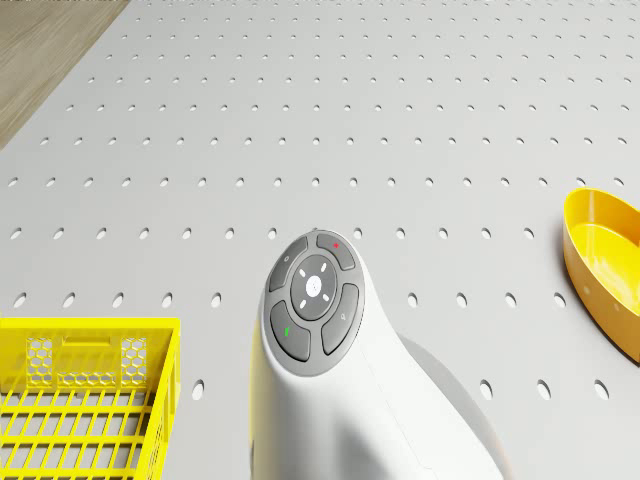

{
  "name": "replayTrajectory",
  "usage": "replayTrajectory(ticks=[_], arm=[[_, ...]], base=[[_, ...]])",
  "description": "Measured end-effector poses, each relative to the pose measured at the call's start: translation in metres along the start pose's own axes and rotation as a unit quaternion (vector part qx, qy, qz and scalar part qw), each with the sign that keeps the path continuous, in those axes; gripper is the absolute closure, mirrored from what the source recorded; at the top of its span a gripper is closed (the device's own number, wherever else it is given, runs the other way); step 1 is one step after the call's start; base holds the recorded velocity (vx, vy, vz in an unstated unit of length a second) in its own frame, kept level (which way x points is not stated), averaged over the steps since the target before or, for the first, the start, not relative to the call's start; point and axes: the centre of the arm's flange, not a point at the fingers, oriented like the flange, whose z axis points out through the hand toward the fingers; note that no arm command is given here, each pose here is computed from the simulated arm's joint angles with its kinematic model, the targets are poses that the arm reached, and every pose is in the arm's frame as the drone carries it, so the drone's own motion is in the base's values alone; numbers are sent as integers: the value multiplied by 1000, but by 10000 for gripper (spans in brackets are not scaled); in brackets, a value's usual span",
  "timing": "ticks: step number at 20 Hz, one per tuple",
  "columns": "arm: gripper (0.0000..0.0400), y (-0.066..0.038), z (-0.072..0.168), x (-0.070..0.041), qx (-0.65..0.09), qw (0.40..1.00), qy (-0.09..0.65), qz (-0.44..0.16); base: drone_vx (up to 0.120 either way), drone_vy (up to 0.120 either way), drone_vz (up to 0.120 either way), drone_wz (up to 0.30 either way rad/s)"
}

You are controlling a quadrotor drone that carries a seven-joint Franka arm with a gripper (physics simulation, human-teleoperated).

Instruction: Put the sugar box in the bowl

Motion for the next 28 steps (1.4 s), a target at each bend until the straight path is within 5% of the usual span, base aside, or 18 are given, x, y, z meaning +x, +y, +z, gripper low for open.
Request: replayTrajectory(ticks=[17,28], arm=[[237,0,-13,0,0,1000,0,5],[237,0,-13,0,0,1000,0,9]], base=[[120,-120,118,0],[120,-120,0,0]])
